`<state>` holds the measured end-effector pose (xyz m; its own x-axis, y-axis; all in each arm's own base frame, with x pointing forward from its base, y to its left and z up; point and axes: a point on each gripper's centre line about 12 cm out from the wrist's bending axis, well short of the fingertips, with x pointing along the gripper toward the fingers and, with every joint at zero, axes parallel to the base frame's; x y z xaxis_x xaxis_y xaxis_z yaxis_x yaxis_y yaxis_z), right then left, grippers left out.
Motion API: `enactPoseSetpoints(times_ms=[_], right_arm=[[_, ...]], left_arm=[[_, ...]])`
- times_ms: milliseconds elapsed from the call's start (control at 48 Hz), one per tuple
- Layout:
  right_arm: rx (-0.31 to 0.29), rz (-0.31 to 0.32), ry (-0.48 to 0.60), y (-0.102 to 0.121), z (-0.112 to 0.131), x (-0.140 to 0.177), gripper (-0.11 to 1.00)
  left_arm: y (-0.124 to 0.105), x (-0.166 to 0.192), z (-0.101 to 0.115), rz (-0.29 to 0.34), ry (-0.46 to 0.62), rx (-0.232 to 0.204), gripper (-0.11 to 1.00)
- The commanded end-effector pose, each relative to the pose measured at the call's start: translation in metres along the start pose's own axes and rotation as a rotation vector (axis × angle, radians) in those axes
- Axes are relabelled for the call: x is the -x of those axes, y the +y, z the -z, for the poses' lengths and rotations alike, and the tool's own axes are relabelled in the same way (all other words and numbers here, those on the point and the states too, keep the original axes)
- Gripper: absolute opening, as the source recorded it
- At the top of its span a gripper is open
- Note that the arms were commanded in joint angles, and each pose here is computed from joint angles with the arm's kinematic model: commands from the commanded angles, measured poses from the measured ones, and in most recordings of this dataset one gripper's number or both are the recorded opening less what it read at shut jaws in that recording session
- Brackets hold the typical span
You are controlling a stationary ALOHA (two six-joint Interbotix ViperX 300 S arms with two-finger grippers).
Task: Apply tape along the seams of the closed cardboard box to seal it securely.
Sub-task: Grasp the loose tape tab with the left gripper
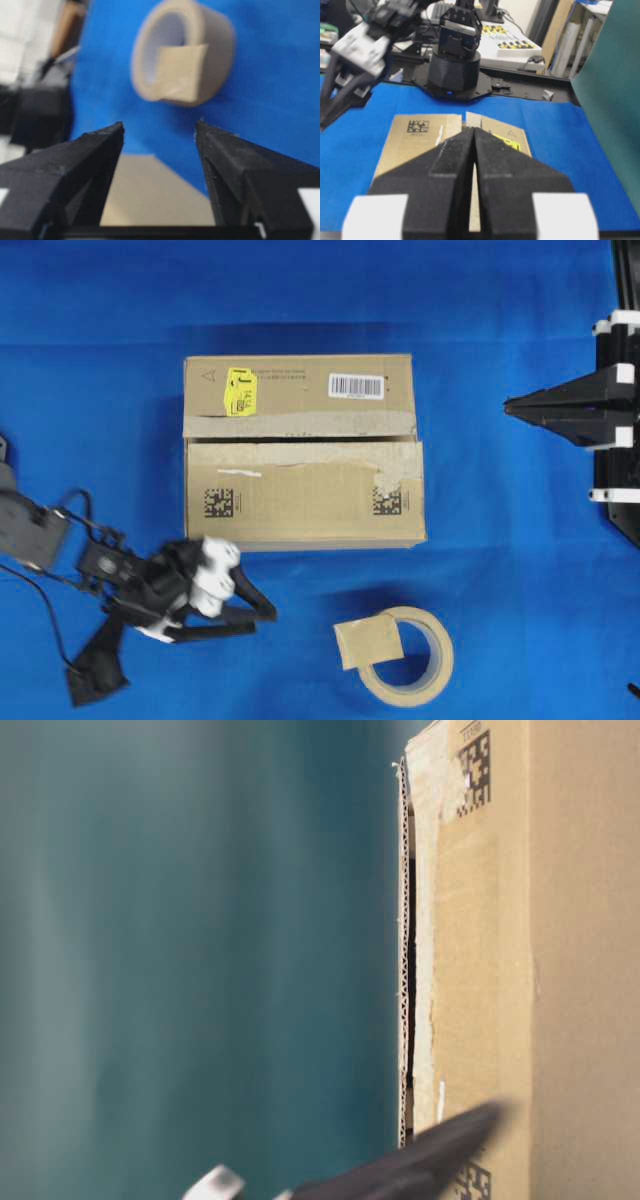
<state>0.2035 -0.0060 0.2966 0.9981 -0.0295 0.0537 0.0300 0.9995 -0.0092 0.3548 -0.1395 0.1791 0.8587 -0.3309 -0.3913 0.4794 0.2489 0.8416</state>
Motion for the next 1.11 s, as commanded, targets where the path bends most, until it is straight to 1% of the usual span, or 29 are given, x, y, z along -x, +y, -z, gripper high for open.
enactPoseSetpoints(times_ms=[0,188,354,480,605,688,792,855,897,959,1022,1084], right_arm=[[0.005,0.003,-0.023,-0.001,-0.009,-0.004,-0.02],[0.008,0.002,-0.011,-0.001,-0.006,-0.006,-0.02],[0.009,0.002,0.002,-0.001,-0.003,-0.007,-0.02],[0.011,0.001,0.005,0.000,-0.003,-0.007,-0.02],[0.015,-0.001,0.018,0.000,0.000,-0.007,-0.02],[0.018,-0.002,0.023,0.000,0.001,-0.008,-0.02],[0.024,-0.003,0.025,0.000,0.002,-0.008,-0.02],[0.025,-0.004,0.025,0.000,0.002,-0.008,-0.02],[0.025,-0.004,0.025,0.000,0.002,-0.008,-0.02],[0.025,-0.004,0.025,0.000,0.002,-0.008,-0.02],[0.025,-0.004,0.025,0.000,0.002,-0.008,-0.02],[0.025,-0.004,0.025,0.000,0.002,-0.008,-0.02]], left_arm=[[0.008,-0.018,-0.005,-0.014,-0.007,-0.030,0.55],[0.001,-0.061,0.005,0.017,0.020,-0.084,0.55],[-0.002,-0.085,0.016,0.026,0.042,-0.127,0.55],[0.000,-0.092,0.021,0.018,0.050,-0.138,0.55],[0.005,-0.095,0.020,-0.013,0.041,-0.140,0.55],[0.002,-0.097,0.021,-0.005,0.043,-0.139,0.54],[-0.001,-0.097,0.022,0.025,0.053,-0.137,0.51],[-0.004,-0.097,0.022,0.052,0.059,-0.135,0.45],[-0.005,-0.098,0.021,0.066,0.061,-0.127,0.39],[-0.008,-0.099,0.019,0.085,0.062,-0.120,0.25],[-0.008,-0.099,0.019,0.089,0.064,-0.112,0.11],[-0.007,-0.099,0.020,0.088,0.067,-0.111,0.01]])
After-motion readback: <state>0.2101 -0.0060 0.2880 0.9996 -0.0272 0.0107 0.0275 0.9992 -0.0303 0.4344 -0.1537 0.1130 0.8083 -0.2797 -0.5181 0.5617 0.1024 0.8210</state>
